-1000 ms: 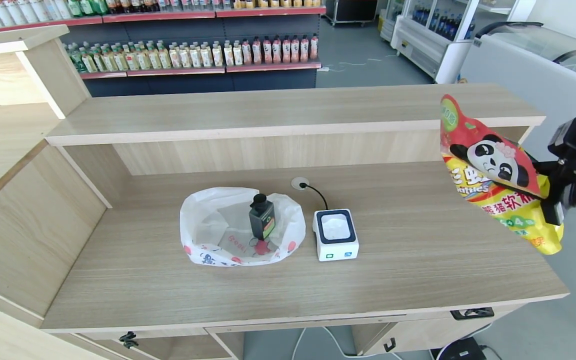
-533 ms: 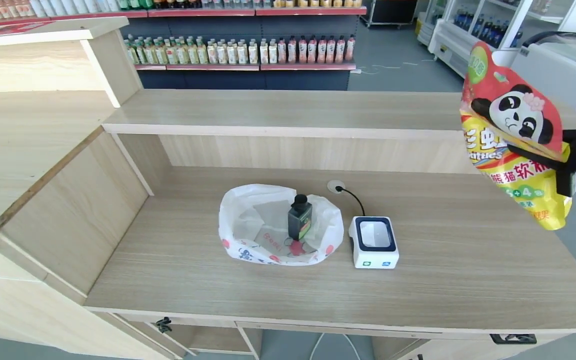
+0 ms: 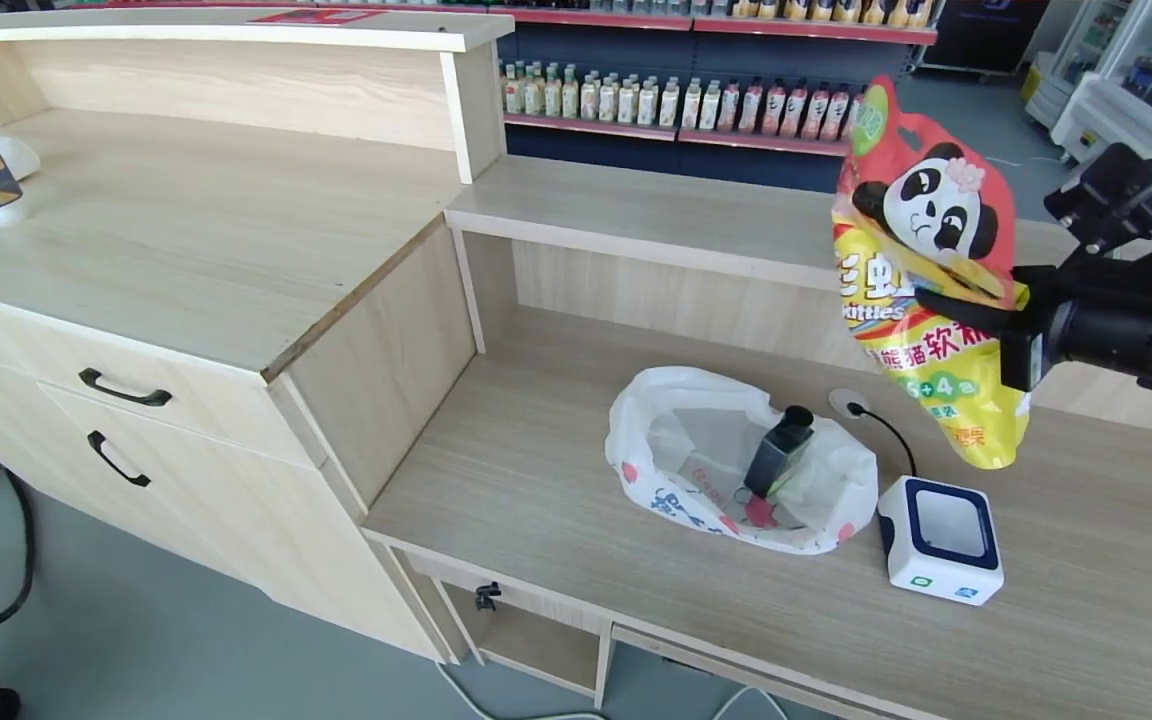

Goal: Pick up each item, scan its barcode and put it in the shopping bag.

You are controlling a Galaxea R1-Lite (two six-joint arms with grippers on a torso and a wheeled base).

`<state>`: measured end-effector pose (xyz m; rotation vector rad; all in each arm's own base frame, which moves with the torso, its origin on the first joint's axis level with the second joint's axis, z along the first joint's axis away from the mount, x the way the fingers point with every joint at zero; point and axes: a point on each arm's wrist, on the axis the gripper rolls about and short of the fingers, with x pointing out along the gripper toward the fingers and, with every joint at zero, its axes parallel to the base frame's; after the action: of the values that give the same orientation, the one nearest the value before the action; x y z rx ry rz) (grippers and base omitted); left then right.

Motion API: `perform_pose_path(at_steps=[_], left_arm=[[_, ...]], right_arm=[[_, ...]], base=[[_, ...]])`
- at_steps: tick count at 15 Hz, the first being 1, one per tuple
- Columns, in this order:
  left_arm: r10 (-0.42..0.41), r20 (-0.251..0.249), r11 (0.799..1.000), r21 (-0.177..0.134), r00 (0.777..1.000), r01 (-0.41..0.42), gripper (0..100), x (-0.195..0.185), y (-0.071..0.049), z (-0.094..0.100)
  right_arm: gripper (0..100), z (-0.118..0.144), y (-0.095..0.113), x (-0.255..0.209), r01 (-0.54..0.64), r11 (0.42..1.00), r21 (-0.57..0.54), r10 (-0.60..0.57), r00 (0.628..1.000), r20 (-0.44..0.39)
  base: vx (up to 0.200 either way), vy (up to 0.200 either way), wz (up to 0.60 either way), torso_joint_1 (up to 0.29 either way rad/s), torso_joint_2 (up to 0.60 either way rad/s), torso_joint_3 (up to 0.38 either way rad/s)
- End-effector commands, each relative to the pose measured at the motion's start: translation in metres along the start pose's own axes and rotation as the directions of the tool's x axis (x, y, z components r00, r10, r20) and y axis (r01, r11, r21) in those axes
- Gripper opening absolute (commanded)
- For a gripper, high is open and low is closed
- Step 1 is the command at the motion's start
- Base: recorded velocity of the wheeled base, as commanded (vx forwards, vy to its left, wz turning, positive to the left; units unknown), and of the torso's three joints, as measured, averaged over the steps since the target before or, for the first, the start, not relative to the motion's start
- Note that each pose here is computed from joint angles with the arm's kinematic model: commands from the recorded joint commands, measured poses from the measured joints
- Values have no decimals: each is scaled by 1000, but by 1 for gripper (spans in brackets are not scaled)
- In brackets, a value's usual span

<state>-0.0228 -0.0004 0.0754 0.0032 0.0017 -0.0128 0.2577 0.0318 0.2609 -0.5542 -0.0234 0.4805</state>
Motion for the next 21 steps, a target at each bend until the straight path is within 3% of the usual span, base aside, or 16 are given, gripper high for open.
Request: perform_pose_path(at_steps=[1,3,9,12,15,18,21], left_arm=[[0,2,1000,0,1000,0,100,0,0,0],[0,2,1000,0,1000,0,100,0,0,0],[0,2,1000,0,1000,0,100,0,0,0],[0,0,1000,0,1000,0,100,0,0,0],[0,2,1000,0,1000,0,100,0,0,0],[0,2,1000,0,1000,0,100,0,0,0],[0,0,1000,0,1000,0,100,0,0,0]], right_arm=[[0,-14,20,27,-143,988,53,144,990,-1],[0,-26,25,47,-278,958,70,272,959,83],[0,-66,33,101,-318,947,53,308,940,144],[0,-80,32,120,-431,899,82,400,883,247],[0,-87,32,125,-466,872,148,415,865,280],[0,-109,28,130,-526,837,147,466,829,309],[0,-127,27,141,-546,823,157,485,819,307]], base=[[0,0,0,0,0,0],[0,0,0,0,0,0],[0,0,0,0,0,0],[0,0,0,0,0,0],[0,0,0,0,0,0],[0,0,0,0,0,0],[0,0,0,0,0,0]])
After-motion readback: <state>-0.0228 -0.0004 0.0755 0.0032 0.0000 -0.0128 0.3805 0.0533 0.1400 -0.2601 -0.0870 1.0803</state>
